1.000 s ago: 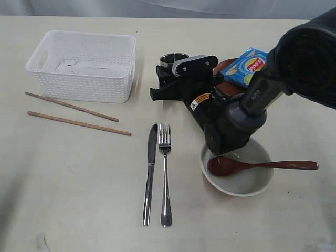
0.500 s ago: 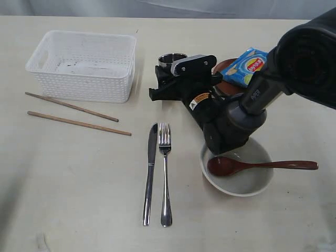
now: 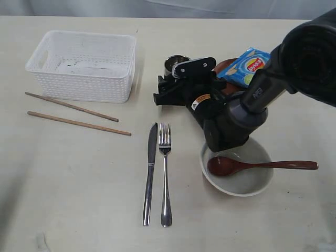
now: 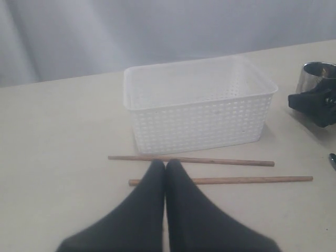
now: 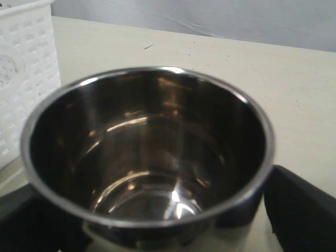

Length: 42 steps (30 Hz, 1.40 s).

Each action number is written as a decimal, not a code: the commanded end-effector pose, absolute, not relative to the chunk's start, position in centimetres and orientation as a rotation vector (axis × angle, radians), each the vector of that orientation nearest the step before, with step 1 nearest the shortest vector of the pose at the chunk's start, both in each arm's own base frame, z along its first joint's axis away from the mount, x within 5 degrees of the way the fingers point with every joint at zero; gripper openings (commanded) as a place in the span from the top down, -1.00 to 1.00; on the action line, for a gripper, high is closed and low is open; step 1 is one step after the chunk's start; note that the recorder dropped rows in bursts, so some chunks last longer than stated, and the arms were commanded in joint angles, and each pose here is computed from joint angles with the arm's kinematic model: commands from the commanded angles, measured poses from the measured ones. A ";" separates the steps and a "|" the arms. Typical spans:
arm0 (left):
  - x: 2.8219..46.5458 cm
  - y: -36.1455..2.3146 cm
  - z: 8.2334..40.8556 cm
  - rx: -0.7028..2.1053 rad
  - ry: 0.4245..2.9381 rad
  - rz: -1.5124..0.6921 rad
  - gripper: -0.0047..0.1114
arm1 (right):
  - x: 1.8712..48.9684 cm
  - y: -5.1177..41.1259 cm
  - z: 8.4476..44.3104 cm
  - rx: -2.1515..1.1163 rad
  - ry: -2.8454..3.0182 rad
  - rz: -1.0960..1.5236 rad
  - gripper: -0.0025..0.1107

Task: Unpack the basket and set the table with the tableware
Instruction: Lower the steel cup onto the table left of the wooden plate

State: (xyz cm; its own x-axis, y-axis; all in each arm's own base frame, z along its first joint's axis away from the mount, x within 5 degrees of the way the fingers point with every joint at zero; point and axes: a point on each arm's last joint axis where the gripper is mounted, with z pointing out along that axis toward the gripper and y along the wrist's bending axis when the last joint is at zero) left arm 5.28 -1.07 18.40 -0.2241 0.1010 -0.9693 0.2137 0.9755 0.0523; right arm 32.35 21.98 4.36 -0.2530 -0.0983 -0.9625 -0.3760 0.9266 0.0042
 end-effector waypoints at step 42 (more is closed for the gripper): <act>5.3 -1.1 18.4 0.236 1.791 -0.112 0.92 | 28.3 21.7 22.2 -0.481 2.203 0.495 0.83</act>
State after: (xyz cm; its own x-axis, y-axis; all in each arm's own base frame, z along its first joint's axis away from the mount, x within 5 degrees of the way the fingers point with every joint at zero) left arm 5.28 -1.07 18.40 -0.2241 0.1010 -0.9693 0.2137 0.9755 0.0523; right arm 28.83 21.59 20.68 -0.5366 -0.1205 -0.8352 -0.4605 0.8712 0.1701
